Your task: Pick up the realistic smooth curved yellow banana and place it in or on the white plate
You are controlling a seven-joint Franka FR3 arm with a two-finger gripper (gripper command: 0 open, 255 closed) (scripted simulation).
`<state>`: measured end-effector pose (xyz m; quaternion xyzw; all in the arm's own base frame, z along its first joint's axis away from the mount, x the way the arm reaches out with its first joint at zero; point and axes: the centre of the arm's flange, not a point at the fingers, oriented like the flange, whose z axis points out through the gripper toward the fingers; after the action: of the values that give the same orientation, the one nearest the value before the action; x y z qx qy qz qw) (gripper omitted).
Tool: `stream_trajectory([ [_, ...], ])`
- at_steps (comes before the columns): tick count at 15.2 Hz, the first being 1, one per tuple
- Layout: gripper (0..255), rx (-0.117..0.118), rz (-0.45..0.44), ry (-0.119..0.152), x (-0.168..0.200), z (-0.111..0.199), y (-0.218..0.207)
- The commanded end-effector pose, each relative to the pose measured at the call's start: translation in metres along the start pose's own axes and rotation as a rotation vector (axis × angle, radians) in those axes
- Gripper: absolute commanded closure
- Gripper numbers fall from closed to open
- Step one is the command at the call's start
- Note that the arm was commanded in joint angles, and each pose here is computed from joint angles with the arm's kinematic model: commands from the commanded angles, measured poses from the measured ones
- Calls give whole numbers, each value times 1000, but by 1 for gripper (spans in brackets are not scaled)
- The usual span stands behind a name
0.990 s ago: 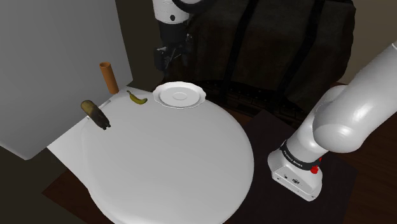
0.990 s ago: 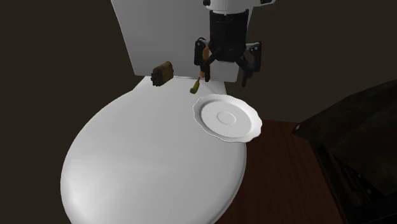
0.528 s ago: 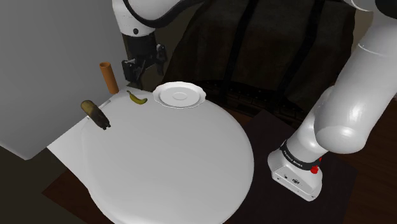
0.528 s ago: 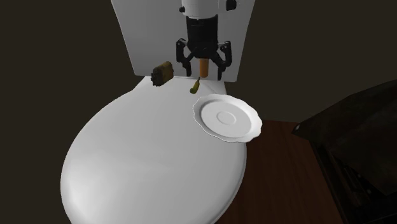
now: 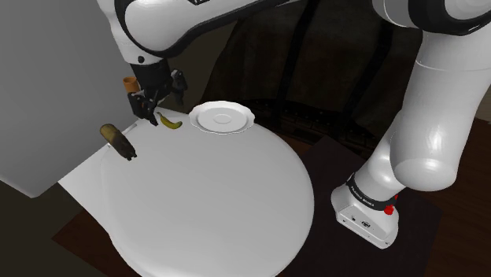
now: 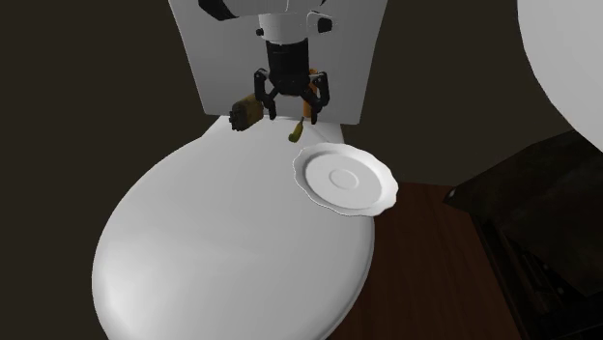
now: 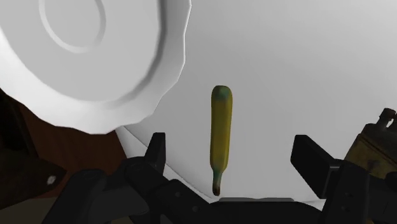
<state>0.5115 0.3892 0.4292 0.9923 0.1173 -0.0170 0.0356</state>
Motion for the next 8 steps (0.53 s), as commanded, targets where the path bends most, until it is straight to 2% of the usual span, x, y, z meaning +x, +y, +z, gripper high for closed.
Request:
stream_trajectory([
  [1,0,0,0,0,0,10,-1],
  [4,0,0,0,0,0,24,-1],
  [8,0,0,0,0,0,24,-1],
])
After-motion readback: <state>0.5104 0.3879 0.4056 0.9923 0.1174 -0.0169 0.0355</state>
